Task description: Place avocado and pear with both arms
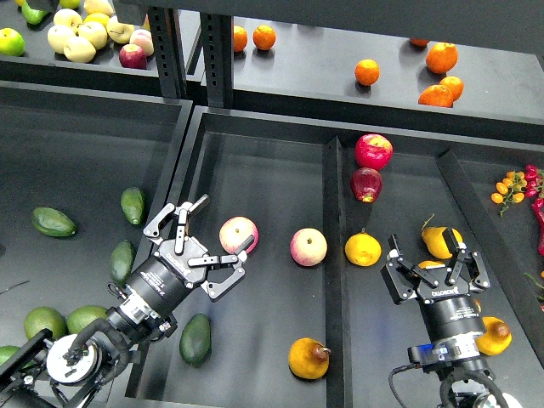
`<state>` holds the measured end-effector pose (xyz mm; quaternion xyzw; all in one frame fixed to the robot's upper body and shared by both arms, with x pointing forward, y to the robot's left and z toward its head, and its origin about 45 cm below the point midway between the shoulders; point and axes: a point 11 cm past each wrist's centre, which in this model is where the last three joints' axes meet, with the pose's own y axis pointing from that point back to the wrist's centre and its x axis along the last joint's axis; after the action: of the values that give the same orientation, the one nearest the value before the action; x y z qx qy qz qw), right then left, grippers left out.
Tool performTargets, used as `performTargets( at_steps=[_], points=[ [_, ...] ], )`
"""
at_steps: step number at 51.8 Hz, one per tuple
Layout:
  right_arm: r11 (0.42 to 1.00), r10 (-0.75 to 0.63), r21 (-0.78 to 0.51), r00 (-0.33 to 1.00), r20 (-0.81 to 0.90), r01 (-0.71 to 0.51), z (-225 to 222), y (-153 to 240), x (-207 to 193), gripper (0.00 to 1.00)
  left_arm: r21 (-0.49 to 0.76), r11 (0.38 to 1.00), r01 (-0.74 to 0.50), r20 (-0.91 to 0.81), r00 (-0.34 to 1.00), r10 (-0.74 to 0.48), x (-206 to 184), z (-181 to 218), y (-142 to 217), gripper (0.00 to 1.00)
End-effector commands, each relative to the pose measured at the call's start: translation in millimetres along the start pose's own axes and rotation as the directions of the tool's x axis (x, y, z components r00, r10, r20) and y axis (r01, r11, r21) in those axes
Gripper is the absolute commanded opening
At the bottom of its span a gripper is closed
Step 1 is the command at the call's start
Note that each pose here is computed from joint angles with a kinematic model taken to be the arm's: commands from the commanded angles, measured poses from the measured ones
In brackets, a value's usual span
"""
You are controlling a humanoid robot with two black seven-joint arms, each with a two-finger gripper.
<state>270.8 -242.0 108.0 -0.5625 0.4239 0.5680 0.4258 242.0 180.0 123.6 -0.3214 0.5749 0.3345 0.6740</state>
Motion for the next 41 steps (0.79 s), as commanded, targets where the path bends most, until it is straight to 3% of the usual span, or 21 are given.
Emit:
performTargets(
  at_steps=[1,41],
  points=[
    [1.0,-0.004,0.002,1.0,-0.002,0.004,-1.1,-0.8,-1.0,1.0,0.011,1.0,0.001,-0.003,1.0,-0.001,-0.3,-1.3,0.1,0.99],
    [1.0,-0.009,0.004,1.0,0.0,0.009,-0.9,0.9,-2.2,1.0,0.001,1.0,-0.028,-0.022,0.999,0.028,8.1,-4.6,9.4,0.99]
  ],
)
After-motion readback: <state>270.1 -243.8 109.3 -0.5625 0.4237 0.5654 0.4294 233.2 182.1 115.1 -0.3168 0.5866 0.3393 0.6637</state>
